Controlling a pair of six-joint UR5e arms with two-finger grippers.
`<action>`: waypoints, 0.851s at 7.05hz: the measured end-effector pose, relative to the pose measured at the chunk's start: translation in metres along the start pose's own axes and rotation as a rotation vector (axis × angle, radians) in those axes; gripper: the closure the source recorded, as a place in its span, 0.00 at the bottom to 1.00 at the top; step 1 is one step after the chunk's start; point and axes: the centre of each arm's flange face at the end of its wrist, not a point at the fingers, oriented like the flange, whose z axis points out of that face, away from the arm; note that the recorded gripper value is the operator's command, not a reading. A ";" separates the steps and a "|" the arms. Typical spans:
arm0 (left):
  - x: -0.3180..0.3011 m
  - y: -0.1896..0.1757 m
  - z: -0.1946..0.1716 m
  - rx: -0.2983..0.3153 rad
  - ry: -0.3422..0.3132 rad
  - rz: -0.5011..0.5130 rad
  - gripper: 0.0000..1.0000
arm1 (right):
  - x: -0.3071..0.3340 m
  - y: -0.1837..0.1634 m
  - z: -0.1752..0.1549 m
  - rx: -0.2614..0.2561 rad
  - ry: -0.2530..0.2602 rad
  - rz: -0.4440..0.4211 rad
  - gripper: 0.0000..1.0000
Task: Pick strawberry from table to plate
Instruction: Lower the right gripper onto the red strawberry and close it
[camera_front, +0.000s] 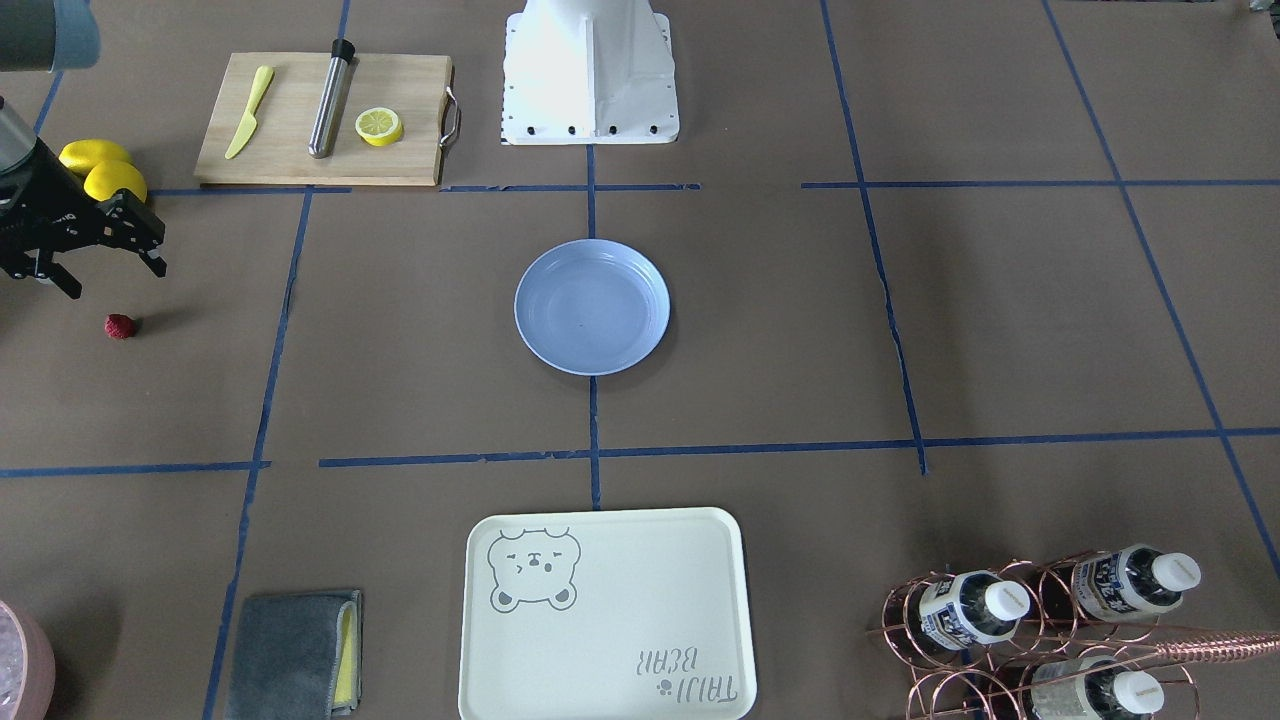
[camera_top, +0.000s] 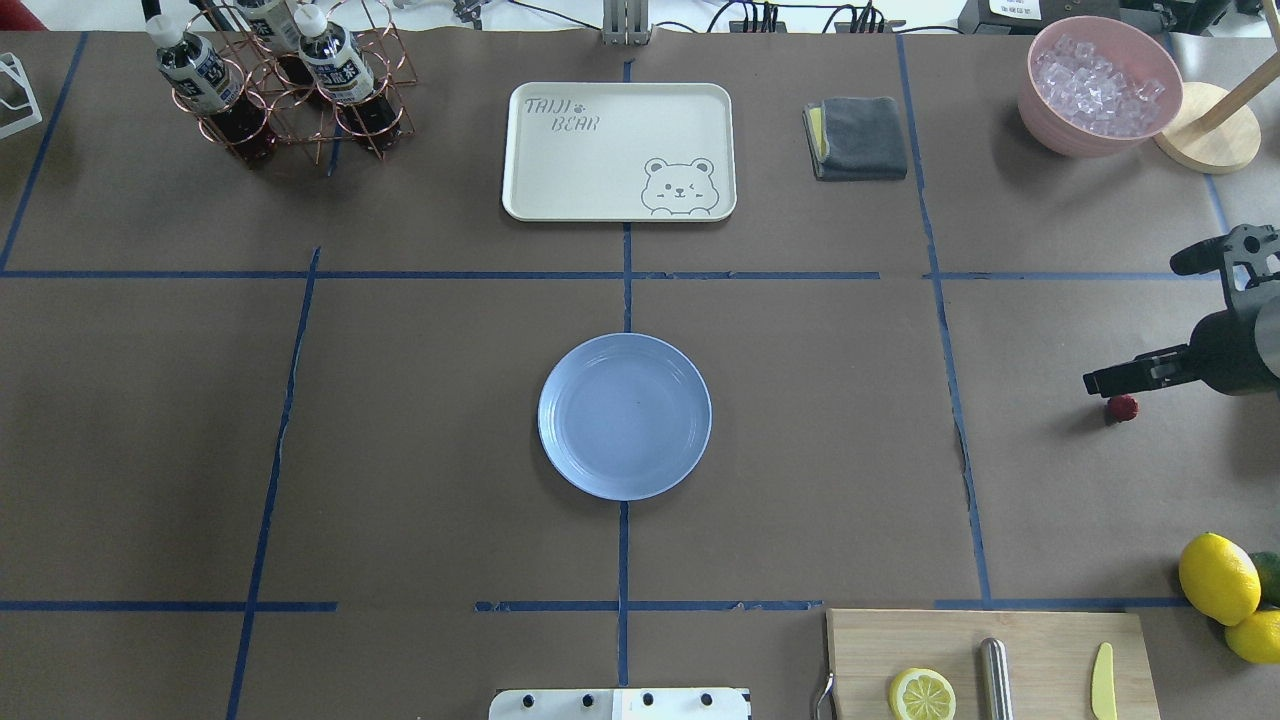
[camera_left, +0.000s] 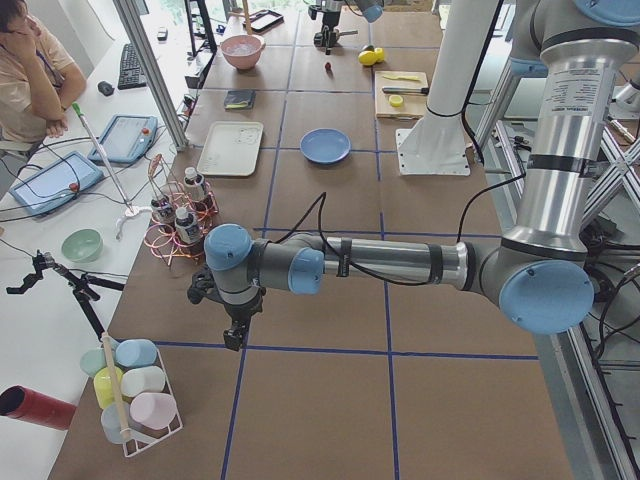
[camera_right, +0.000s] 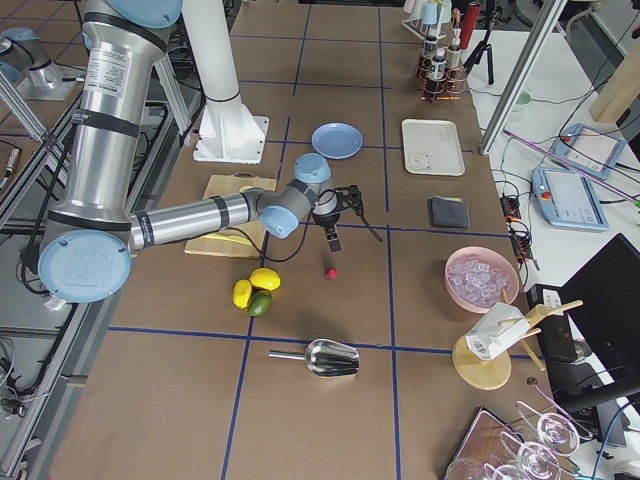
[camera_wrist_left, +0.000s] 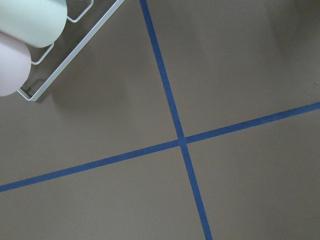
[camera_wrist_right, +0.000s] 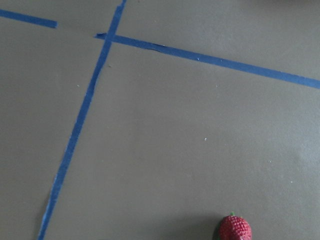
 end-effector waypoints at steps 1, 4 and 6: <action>0.000 0.002 0.000 0.000 0.000 0.000 0.00 | 0.012 0.011 0.022 0.013 0.026 -0.012 0.00; 0.001 0.002 -0.001 0.003 0.003 0.002 0.00 | 0.043 0.022 0.070 0.038 0.039 -0.038 0.48; 0.002 0.001 -0.001 0.004 0.004 0.003 0.00 | 0.046 0.023 0.074 0.036 0.041 -0.047 1.00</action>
